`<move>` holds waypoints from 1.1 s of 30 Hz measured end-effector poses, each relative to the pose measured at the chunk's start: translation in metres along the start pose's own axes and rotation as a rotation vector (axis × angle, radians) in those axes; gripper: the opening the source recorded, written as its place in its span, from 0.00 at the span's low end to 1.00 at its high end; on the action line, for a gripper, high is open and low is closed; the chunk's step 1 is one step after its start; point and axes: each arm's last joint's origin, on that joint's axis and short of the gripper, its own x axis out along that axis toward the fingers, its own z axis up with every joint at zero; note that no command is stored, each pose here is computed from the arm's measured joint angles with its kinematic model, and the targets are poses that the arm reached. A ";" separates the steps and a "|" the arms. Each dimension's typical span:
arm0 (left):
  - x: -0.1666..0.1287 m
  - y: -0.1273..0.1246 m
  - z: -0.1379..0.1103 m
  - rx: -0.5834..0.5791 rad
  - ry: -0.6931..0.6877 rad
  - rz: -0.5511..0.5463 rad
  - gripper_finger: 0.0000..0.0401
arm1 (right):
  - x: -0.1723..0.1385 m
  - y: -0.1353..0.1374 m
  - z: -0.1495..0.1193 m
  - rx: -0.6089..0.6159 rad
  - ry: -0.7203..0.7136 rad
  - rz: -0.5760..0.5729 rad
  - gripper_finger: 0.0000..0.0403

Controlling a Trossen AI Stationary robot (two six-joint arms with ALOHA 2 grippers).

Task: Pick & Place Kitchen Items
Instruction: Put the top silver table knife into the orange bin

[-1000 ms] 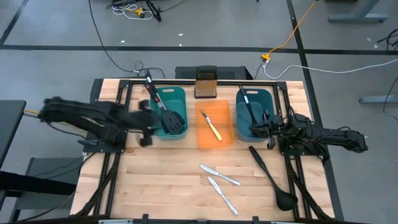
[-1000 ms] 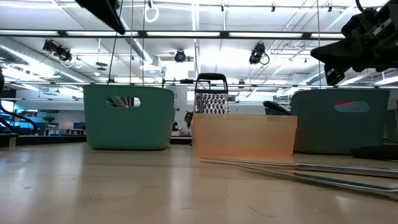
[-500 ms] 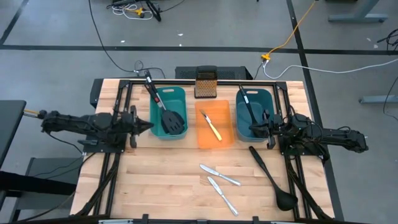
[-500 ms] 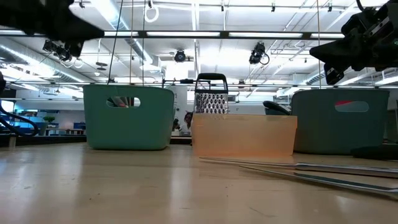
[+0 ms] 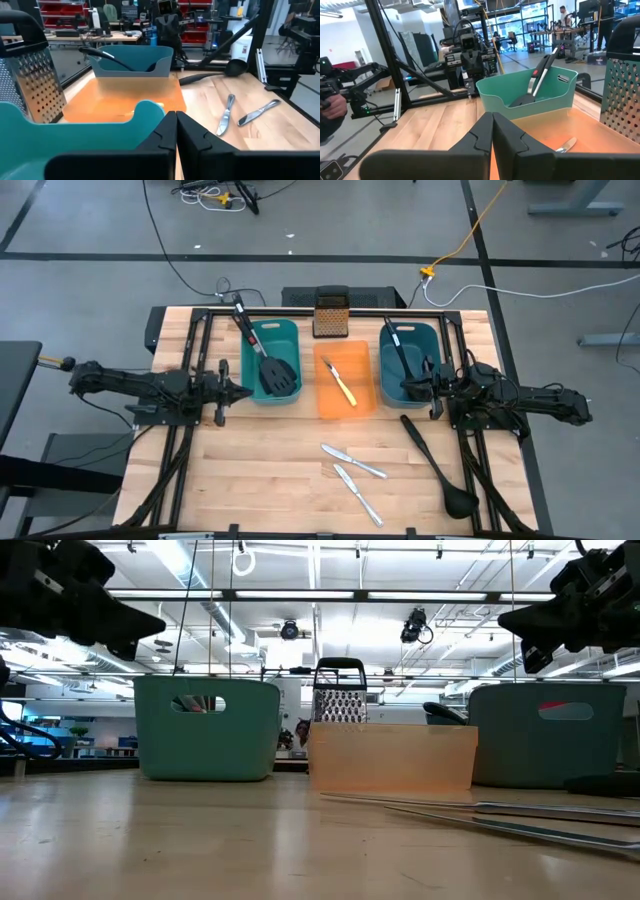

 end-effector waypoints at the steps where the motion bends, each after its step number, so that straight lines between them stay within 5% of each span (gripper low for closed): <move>1: 0.000 0.000 0.000 0.001 0.001 -0.001 0.02 | 0.000 0.000 0.000 0.000 0.000 0.000 0.04; 23: 0.000 -0.001 0.001 0.024 -0.009 -0.025 0.03 | 0.000 -0.002 0.002 0.033 -0.034 -0.068 0.04; 28: 0.000 -0.001 0.002 0.021 -0.019 -0.021 0.02 | 0.001 0.005 0.020 0.027 -0.084 -0.025 0.06; 33: 0.000 -0.001 0.005 0.015 -0.048 -0.018 0.02 | 0.016 0.019 0.043 0.000 0.014 -0.016 0.06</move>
